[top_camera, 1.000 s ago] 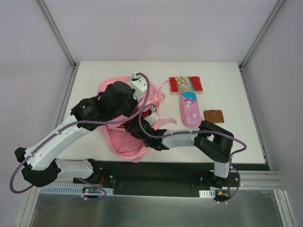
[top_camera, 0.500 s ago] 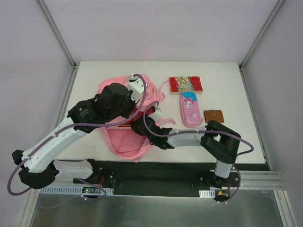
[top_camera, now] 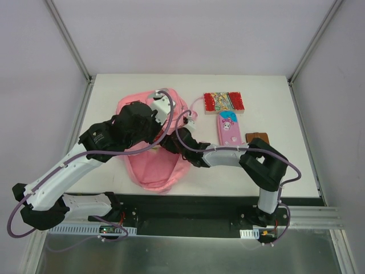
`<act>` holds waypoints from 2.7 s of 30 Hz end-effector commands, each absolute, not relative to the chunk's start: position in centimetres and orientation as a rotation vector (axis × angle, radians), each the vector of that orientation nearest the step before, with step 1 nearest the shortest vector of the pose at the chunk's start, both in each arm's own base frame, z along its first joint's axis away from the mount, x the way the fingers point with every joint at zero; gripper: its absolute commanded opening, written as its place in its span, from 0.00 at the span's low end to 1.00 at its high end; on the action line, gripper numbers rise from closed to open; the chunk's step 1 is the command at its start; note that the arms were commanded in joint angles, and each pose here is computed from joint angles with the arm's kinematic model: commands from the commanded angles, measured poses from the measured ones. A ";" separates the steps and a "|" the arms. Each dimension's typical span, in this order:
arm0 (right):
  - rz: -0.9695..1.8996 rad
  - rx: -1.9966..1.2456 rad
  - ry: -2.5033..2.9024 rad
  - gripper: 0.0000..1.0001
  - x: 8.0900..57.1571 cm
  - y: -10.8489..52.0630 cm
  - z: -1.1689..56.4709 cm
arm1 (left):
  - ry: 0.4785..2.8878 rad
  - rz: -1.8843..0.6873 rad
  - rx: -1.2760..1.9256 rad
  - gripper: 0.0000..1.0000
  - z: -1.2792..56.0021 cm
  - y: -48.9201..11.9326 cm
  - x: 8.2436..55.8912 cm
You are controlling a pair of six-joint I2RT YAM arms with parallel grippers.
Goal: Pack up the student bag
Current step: Place the book in the student bag, then pick up the book from the center of the board.
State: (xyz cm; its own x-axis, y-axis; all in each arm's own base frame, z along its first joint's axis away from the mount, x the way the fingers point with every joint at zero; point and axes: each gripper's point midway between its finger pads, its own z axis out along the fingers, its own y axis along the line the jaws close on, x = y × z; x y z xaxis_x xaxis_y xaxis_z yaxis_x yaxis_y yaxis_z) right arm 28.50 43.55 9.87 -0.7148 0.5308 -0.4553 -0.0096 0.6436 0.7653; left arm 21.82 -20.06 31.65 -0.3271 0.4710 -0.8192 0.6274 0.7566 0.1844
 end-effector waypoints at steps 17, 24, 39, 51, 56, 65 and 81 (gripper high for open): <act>1.169 0.064 2.097 0.54 20.4 39.5 16.2 | 1.937 -0.145 0.678 0.00 31.6 -17.8 23.5; 1.078 0.086 2.123 0.54 18.6 34.2 15.4 | 2.033 -0.101 0.570 0.00 28.8 -14.5 25.1; 0.805 0.340 2.107 0.74 21.5 23.0 15.6 | 2.199 -0.046 0.465 0.00 24.4 -11.5 26.3; 0.767 0.427 2.241 0.84 23.2 19.4 13.3 | 2.110 -0.589 0.573 0.66 29.3 -18.0 23.4; 0.741 0.478 2.258 0.90 24.2 17.0 13.2 | 1.990 -0.697 0.577 0.72 33.8 -18.9 22.2; 0.831 0.440 2.307 0.91 27.6 16.8 14.0 | 1.966 -0.743 0.585 0.81 35.3 -19.8 22.5; 1.006 0.332 2.434 0.91 35.9 23.7 13.2 | 2.034 -0.625 0.494 0.99 34.6 -20.4 27.5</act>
